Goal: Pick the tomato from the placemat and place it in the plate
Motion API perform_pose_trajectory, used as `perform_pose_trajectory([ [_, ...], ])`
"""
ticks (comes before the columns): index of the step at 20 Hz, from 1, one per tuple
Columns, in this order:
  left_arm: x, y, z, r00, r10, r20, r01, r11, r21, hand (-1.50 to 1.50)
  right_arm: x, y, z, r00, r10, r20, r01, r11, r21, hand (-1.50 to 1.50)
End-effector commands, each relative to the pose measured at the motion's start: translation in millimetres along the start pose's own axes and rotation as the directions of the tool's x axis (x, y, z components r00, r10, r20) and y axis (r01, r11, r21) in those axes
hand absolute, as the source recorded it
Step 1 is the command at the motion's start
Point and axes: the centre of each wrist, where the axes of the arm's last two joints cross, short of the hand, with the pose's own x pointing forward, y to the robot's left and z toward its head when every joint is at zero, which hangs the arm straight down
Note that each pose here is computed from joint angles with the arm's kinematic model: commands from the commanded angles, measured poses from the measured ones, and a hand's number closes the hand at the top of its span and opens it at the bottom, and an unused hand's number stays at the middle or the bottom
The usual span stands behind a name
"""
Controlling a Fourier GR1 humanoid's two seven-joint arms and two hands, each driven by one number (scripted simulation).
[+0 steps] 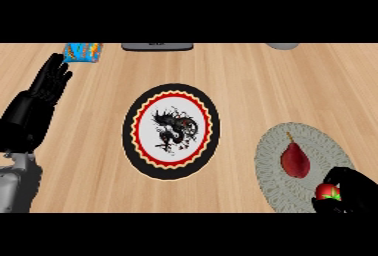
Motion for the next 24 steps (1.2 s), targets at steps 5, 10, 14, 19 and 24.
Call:
perform_pose_trajectory([
  [5,11.5,-5.6,0.0,1.000,-0.005,0.004,0.005,1.000,-0.007,0.00,-7.2,11.0,94.8,0.999,-0.028,-0.017,0.024,0.978,-0.209,1.50],
  [10,-6.5,-6.4,5.8,1.000,0.013,-0.001,-0.013,1.000,-0.006,0.00,16.5,-17.8,149.6,0.976,-0.133,0.172,0.171,0.959,-0.228,1.50],
  [14,-9.2,4.6,7.1,1.000,-0.003,0.007,0.003,1.000,-0.007,0.00,30.7,-54.6,178.7,0.916,-0.186,0.355,0.296,0.911,-0.286,1.50],
  [19,11.0,-20.6,-2.0,1.000,0.020,0.011,-0.019,0.999,-0.035,0.00,65.0,-65.2,196.7,0.778,-0.316,0.543,0.504,0.830,-0.239,1.50],
  [24,-10.7,-12.9,-7.2,1.000,0.013,0.009,-0.012,0.999,-0.039,0.00,114.1,-73.4,201.8,0.722,-0.302,0.623,0.514,0.837,-0.190,1.50],
])
